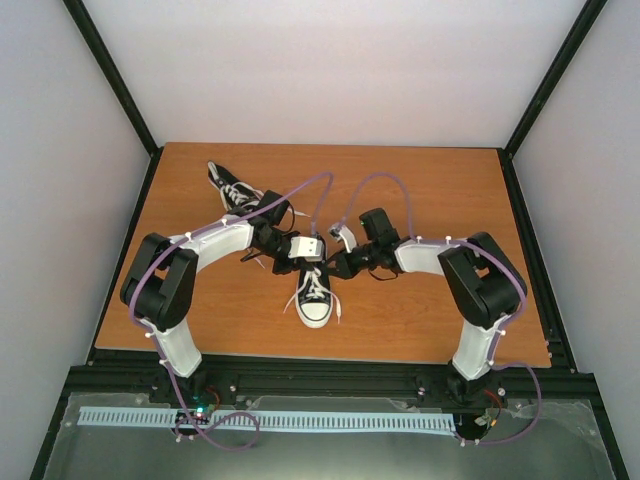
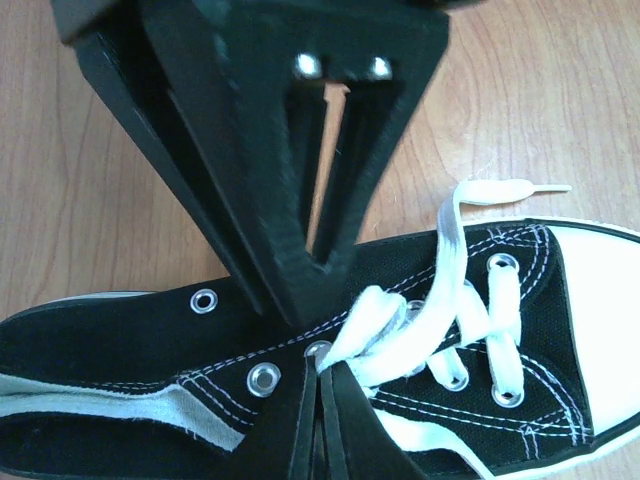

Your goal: Tie the shoes

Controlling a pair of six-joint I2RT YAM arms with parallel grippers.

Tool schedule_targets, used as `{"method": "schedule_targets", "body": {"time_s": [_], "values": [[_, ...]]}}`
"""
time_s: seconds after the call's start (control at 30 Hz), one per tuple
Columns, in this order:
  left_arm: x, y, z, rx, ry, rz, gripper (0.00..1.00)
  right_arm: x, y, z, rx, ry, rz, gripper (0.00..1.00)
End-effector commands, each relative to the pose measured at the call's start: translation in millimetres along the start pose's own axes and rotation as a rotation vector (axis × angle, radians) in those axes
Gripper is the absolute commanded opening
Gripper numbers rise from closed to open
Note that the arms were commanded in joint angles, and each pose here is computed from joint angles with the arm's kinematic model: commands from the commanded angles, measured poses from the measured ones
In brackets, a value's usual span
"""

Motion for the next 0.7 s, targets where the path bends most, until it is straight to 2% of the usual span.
{"method": "schedule_targets", "body": {"time_s": [0.0,0.23,0.67], "values": [[5,12,-5,-0.032,0.024,0.015,0.01,22,5,11,0.022,0.1,-0.077,0.13],[6,11,-6,-0.04,0.022,-0.008,0.01,32,0,9,0.012,0.175,-0.108,0.14],[5,11,-9,-0.051,-0.011,-0.053,0.01,33,8,12,-0.033,0.181,-0.108,0.18]]}}
Point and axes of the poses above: each gripper's point midway between its finger pads, its own z axis out along the fingers, its own x axis along the line the jaws close on, y = z × x, the point moved 2 cm from there along -z, back along the fingers, and after that the axes turned 12 degrees about z, right-handed, at the moved point
